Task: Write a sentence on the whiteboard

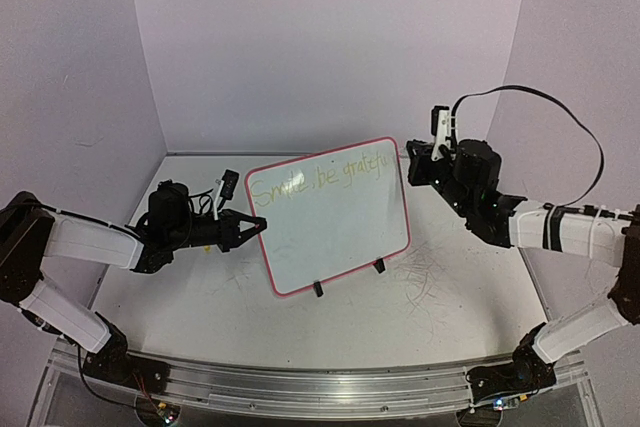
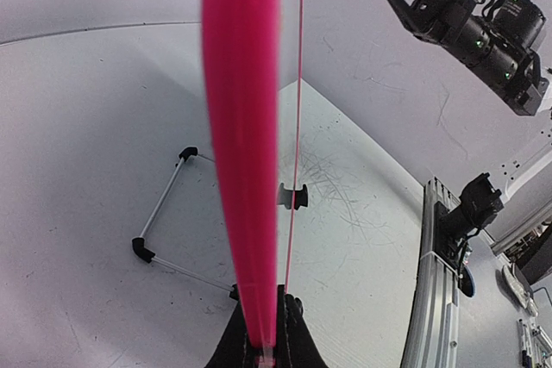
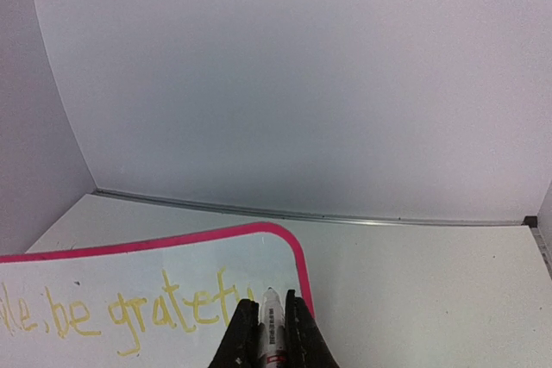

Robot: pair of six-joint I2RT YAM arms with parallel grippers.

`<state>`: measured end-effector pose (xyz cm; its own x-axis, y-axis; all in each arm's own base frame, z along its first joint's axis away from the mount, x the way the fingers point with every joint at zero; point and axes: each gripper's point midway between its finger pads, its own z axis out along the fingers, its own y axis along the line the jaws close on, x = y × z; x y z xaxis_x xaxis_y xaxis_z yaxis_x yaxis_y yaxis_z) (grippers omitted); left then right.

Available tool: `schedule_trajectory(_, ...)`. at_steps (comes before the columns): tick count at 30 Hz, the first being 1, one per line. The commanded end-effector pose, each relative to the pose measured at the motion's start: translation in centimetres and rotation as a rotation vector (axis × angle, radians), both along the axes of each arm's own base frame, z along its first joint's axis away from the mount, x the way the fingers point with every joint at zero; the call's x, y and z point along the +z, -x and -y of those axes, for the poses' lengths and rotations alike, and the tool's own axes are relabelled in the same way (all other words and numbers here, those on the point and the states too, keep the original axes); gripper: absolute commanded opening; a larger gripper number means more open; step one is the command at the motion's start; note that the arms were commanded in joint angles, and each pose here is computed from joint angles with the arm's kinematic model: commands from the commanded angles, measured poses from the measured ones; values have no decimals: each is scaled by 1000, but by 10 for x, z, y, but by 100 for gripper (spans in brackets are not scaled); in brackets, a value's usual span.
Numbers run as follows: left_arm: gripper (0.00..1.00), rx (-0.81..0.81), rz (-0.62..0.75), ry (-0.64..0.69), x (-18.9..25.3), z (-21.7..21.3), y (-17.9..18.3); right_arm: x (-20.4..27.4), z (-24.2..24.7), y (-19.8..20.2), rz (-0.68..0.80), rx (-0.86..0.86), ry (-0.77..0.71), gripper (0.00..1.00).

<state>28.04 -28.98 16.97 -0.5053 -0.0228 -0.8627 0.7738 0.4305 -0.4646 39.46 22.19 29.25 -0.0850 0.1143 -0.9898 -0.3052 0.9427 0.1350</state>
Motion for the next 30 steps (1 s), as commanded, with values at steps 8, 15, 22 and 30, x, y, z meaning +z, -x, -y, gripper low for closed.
schedule_trajectory(8,0,36,78,-29,6,-6,-8,23,-21,-9,75,79,-14,0)
schedule_trajectory(15,0,36,76,-31,5,-6,-8,25,-21,-19,80,58,-23,0)
schedule_trajectory(22,0,37,87,-24,10,-7,-7,27,-20,-24,84,39,-24,0)
schedule_trajectory(30,0,38,89,-23,10,-8,-6,10,-19,-28,50,23,-15,0)
